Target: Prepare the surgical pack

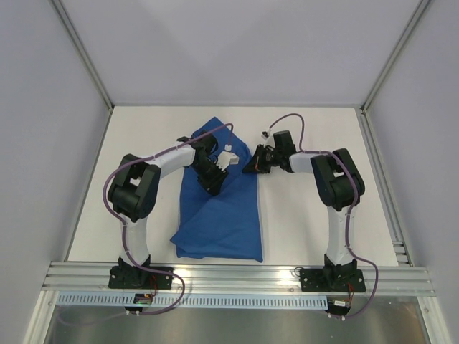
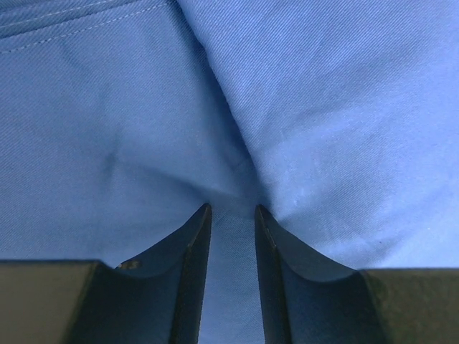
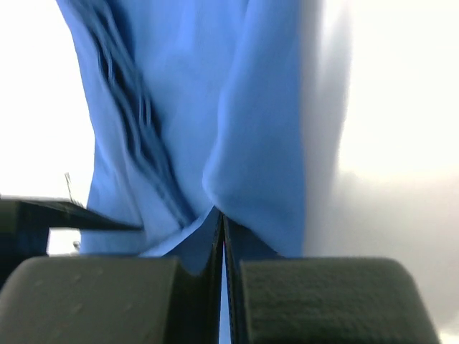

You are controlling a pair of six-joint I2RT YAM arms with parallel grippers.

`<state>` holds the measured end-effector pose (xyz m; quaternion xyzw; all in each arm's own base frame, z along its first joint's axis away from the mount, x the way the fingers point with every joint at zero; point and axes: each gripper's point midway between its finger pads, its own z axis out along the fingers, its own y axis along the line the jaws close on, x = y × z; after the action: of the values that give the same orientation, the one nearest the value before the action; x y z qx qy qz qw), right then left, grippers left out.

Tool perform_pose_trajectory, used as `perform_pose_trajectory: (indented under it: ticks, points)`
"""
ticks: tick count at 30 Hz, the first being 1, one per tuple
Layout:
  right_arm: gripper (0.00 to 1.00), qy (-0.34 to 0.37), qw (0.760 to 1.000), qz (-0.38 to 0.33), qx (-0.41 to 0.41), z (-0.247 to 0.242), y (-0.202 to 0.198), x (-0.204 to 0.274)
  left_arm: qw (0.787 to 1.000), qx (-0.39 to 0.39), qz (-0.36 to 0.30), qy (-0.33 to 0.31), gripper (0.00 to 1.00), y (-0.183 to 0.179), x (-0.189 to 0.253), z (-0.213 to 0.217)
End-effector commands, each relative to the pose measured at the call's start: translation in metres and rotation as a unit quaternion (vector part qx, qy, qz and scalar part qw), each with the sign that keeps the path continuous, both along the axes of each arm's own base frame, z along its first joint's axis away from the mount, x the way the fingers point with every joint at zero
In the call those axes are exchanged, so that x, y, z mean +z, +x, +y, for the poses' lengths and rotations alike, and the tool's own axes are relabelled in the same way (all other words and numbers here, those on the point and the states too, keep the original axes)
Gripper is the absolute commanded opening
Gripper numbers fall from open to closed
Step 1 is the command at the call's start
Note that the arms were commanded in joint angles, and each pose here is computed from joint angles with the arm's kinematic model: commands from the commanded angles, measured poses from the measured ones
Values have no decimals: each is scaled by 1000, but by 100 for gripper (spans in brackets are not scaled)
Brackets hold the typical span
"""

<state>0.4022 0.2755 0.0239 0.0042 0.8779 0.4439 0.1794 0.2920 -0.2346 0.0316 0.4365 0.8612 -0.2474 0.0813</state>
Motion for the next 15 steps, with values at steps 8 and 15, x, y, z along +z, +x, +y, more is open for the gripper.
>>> perform_pose_trajectory:
  ticks: [8, 15]
  points:
    - [0, 3, 992, -13, -126, -24, 91, 2, 1000, -12, -2, 26, 38, -9, -7, 13]
    - [0, -10, 991, -9, -137, -26, 114, 5, 1000, -15, -11, 22, 39, -7, -1, 12]
